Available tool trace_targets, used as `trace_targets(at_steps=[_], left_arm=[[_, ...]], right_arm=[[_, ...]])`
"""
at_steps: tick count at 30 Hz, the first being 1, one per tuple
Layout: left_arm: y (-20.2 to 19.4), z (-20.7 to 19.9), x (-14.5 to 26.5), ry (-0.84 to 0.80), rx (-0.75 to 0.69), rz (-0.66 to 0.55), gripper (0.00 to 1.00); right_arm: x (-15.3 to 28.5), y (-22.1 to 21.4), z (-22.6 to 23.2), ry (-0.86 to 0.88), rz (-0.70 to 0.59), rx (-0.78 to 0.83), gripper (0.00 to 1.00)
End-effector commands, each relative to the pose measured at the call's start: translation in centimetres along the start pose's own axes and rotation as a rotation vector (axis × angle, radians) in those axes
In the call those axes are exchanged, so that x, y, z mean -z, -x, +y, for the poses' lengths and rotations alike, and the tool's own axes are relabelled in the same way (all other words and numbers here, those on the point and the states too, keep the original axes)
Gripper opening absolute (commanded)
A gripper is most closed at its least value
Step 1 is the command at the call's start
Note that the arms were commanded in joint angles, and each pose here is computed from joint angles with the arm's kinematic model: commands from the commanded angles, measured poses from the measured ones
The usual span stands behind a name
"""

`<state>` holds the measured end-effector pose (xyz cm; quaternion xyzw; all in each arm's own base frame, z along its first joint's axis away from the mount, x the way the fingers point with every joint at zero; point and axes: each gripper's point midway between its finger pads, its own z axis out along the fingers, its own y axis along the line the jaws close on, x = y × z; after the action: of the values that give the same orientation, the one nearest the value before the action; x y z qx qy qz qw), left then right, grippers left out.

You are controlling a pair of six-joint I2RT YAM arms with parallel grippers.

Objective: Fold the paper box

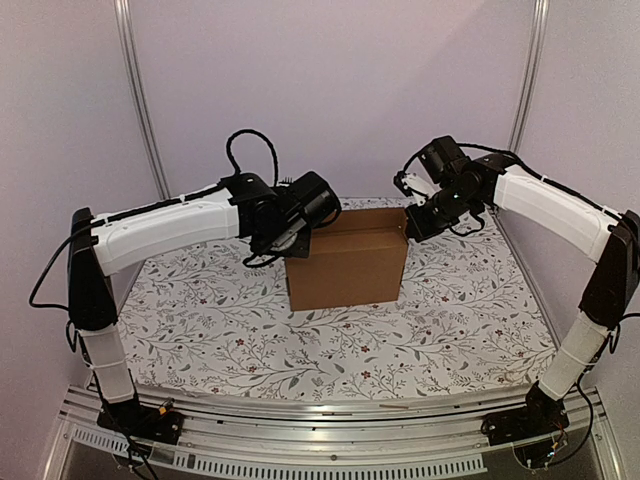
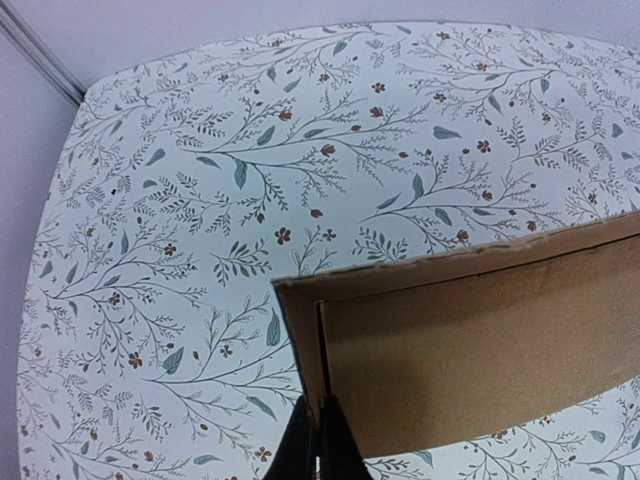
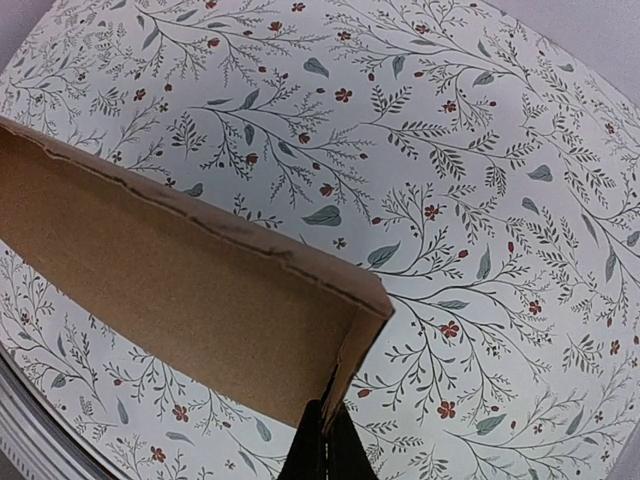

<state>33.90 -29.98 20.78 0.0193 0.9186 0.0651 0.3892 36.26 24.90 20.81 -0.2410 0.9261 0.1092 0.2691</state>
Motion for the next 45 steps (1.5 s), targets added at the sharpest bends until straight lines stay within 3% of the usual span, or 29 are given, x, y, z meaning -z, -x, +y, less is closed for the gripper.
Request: trace_targets(at_steps=[1,28,45], left_arm=[[0.1,-0.1,0.3,-0.033,-0.001,0.012,0.0],[0.3,0.0,0.6,-0.052,-0.015,0.021,0.0],[2.4,-2.0,0.9,-0.141,0.083,0.045,0.01]], right_arm=[[-0.9,-1.1,1.3,0.036,0.055,0.033,0.0],[-1.8,-2.2,1.5,0.046,0.079,0.004,0.01],[-1.8,-2.2,1.8,0.055,0.078,0.008,0.02]])
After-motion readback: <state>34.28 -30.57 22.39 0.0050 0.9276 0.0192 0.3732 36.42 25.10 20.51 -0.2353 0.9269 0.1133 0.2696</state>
